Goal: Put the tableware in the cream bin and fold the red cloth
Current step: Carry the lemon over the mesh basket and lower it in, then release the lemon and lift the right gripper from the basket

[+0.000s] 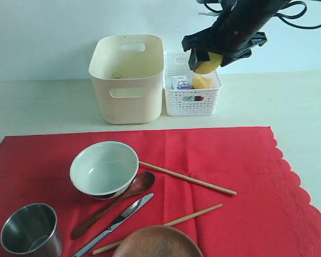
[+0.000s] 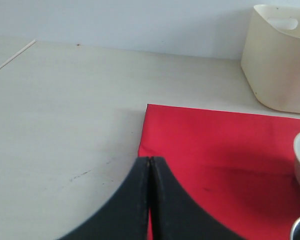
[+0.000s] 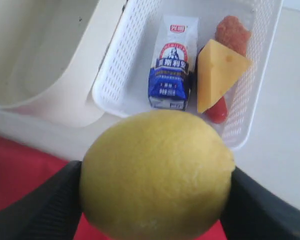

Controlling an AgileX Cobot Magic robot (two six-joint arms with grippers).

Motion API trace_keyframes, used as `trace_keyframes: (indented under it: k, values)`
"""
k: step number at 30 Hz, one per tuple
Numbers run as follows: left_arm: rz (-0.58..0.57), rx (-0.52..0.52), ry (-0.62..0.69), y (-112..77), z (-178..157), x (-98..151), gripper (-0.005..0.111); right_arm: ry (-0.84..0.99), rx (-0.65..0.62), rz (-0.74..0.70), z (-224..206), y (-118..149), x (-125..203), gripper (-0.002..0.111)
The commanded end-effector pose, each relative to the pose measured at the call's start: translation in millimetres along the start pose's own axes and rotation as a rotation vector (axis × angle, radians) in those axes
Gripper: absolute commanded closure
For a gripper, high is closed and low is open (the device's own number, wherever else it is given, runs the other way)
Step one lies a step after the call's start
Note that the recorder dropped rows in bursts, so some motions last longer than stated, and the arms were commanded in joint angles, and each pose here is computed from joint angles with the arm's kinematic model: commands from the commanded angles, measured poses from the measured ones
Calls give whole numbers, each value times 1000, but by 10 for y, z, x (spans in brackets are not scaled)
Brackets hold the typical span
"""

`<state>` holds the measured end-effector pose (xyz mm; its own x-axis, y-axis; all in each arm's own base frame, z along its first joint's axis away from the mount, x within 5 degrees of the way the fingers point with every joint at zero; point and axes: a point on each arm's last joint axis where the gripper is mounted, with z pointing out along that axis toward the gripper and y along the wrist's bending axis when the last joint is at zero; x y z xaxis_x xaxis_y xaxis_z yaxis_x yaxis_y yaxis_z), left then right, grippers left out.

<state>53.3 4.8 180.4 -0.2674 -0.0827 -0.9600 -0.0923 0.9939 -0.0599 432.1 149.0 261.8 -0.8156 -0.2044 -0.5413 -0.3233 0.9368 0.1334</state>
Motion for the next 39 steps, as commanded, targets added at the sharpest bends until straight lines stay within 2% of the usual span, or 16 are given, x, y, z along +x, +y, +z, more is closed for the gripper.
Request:
trace_keyframes:
  k: [1,10,13,16,23,26,32,39]
  values:
    - [7,4,-12,-2,-5,-9,106,-77,3,-59,246,-51,-176,108]
    - [7,4,-12,-2,-5,-9,106,-70,8,-138,813,-122,-265,108]
    - [7,4,-12,-2,-5,-9,106,-44,7,-150,972,-144,-225,102]
    - [7,4,-12,-2,-5,-9,106,-46,13,-159,1042,-159,-207,84]
    - [7,4,-12,-2,-5,-9,106,-74,71,-194,983,-201,-254,29]
    - [7,4,-12,-2,-5,-9,106,-93,116,-183,916,-231,-293,18]
    - [7,4,-12,-2,-5,-9,106,-161,197,-155,717,-274,-404,15]
    - [7,4,-12,-2,-5,-9,106,-148,208,-147,407,-242,-457,15]
